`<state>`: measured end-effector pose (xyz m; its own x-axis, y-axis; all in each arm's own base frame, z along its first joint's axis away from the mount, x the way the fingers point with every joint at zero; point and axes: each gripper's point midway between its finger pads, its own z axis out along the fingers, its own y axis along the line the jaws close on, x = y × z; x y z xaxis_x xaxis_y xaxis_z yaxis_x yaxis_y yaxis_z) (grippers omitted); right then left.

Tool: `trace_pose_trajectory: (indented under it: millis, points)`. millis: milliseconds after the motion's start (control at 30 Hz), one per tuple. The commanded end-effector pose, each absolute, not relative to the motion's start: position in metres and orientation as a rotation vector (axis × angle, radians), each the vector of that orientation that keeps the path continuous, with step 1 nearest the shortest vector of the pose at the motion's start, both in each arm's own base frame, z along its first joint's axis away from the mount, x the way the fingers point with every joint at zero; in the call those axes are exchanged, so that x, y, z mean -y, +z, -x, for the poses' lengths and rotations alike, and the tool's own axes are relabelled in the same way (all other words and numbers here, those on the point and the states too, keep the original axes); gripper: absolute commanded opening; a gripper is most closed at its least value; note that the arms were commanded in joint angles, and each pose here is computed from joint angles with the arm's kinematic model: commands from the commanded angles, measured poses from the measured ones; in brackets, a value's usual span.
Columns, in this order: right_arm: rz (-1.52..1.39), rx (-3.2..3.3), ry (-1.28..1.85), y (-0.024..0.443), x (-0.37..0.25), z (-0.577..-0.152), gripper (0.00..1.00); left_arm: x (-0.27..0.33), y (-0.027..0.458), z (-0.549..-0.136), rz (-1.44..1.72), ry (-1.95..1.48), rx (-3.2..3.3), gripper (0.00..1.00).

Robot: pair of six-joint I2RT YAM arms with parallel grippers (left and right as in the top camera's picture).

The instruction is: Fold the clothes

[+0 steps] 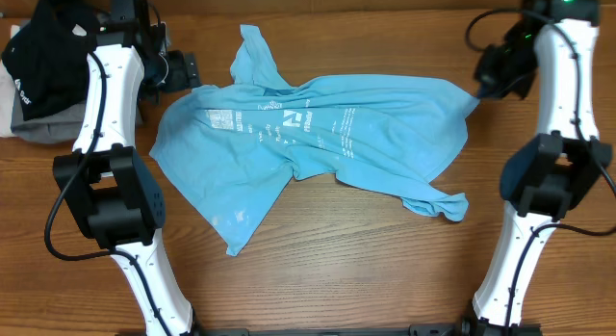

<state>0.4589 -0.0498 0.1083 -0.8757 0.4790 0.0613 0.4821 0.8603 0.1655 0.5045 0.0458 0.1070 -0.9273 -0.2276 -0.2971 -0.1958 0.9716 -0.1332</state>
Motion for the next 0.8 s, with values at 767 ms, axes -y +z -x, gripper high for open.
trace_pose_trajectory:
  millis: [767]
  points:
    - [0.903,2.885,-0.088,-0.035,0.093,-0.419,0.04,-0.034,0.110,-0.500,0.302,-0.223,-2.828,1.00]
